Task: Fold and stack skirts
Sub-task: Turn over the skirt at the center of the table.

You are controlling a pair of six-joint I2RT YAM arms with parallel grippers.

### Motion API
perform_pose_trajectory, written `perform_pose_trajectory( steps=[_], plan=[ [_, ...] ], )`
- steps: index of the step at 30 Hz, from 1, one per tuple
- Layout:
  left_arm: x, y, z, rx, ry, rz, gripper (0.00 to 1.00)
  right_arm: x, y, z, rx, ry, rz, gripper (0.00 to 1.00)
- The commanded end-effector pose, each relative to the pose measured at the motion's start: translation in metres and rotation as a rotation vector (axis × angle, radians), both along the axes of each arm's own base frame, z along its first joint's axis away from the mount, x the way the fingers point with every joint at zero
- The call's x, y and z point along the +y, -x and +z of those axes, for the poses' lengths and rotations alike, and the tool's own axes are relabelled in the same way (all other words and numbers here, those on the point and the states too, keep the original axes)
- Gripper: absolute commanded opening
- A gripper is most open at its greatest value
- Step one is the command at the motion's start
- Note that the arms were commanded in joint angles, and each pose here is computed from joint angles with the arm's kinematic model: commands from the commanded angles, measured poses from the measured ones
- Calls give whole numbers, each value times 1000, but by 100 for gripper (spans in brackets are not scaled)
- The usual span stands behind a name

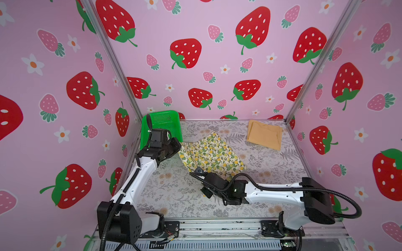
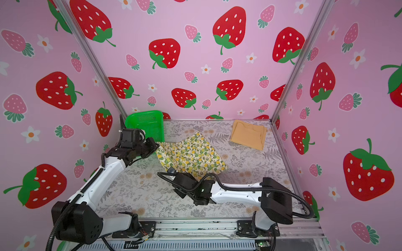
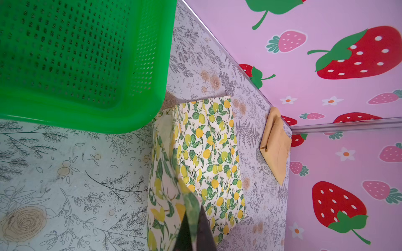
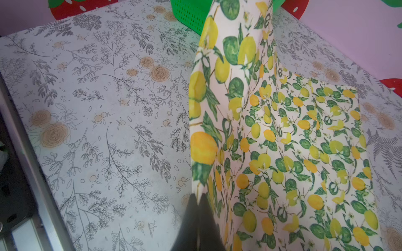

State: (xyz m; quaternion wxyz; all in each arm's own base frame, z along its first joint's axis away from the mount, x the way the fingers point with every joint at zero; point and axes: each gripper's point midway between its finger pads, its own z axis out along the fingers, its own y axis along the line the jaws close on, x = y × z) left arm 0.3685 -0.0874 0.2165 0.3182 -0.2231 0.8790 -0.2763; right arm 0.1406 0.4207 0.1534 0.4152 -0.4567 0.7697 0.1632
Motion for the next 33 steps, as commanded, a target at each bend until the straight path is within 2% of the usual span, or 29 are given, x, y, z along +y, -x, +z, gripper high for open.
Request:
perform_pose_trajectory(
  steps=[1, 9, 10, 13, 16, 20, 24, 28, 33],
  plan=[
    [10, -2, 34, -79, -36, 24, 0, 15, 7, 9, 17, -22, 49, 0],
    [24, 7, 81, -170, -57, 49, 0, 51, 16, 54, 20, -101, 150, 0],
    [26, 9, 89, -185, -63, 52, 0, 59, 32, 60, 16, -109, 191, 0],
    [31, 14, 112, -228, -73, 62, 0, 73, 36, 82, 10, -147, 223, 0],
    [41, 20, 143, -279, -92, 78, 0, 91, 52, 123, 17, -232, 313, 0],
    [51, 31, 207, -392, -131, 99, 0, 98, 64, 197, -4, -375, 388, 0],
    [37, 27, 251, -472, -58, 53, 0, 82, 59, 239, -32, -473, 379, 0],
    [6, 3, 258, -491, 58, -20, 0, 52, 14, 231, 17, -520, 264, 0],
    [-58, -39, 222, -424, 31, -139, 0, 2, -42, 176, 130, -529, 67, 0]
  ],
)
